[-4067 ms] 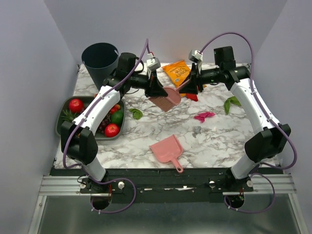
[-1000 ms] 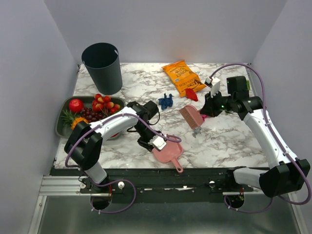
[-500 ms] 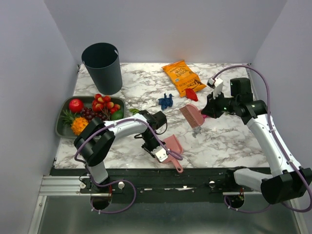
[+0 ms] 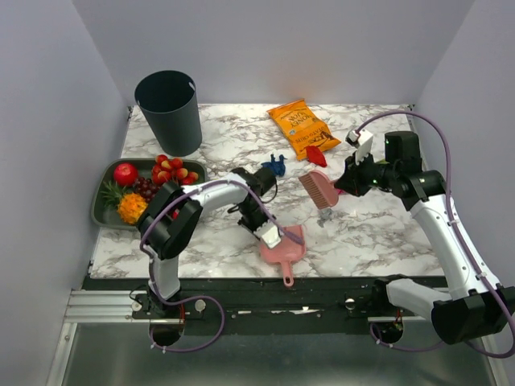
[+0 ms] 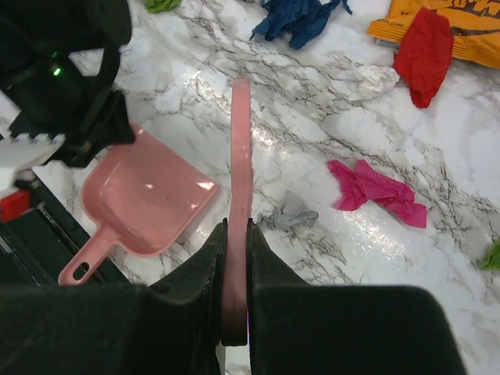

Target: Sweep away the paper scraps from the table

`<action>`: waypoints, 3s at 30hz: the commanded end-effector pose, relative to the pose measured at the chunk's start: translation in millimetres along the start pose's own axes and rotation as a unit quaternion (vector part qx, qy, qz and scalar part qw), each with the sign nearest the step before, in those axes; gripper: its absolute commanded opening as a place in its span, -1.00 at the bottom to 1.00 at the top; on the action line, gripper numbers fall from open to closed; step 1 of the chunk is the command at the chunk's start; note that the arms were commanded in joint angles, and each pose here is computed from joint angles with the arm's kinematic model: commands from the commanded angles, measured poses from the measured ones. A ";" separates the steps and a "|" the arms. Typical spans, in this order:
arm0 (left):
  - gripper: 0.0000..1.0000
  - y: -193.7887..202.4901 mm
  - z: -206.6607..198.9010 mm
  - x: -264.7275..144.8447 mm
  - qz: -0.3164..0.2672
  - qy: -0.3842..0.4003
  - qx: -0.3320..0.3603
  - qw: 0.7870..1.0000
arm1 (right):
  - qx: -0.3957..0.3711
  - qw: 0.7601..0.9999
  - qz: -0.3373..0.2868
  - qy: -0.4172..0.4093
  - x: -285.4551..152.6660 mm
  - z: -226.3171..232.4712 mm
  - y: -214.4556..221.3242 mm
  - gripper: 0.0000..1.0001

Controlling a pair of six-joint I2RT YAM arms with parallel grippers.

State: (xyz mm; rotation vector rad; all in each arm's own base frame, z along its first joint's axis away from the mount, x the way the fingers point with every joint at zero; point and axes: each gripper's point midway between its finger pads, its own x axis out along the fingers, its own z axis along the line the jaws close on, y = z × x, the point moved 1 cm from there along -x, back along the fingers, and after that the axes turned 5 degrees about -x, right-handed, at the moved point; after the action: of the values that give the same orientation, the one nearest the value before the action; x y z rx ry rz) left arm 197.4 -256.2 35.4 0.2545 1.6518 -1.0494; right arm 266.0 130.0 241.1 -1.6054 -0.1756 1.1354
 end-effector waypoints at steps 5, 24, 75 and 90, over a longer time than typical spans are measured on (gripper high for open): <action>-0.22 60.6 105.3 -82.3 0.022 -0.178 -0.140 0.974 | 0.002 1.000 -0.017 0.018 0.7 -11.4 -10.2 -0.99; 0.21 0.5 31.2 -73.3 -0.089 -0.171 -0.713 0.675 | 0.011 0.999 -0.002 0.038 22.1 -36.2 -13.7 -0.99; -0.89 57.7 89.5 -57.6 -0.001 -0.148 -0.697 0.702 | -0.040 0.997 -0.001 0.059 15.4 -46.4 -19.7 -0.99; 0.00 33.0 72.5 -73.0 -0.090 -0.126 -0.692 0.705 | -0.045 0.997 0.010 0.056 28.3 -57.7 -21.5 -0.99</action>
State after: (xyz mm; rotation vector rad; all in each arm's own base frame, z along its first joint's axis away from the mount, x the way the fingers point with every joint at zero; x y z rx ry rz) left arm 311.3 -251.7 78.1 -0.9402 1.7267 0.2752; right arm 316.4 116.7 233.0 -1.7297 -0.1277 1.0821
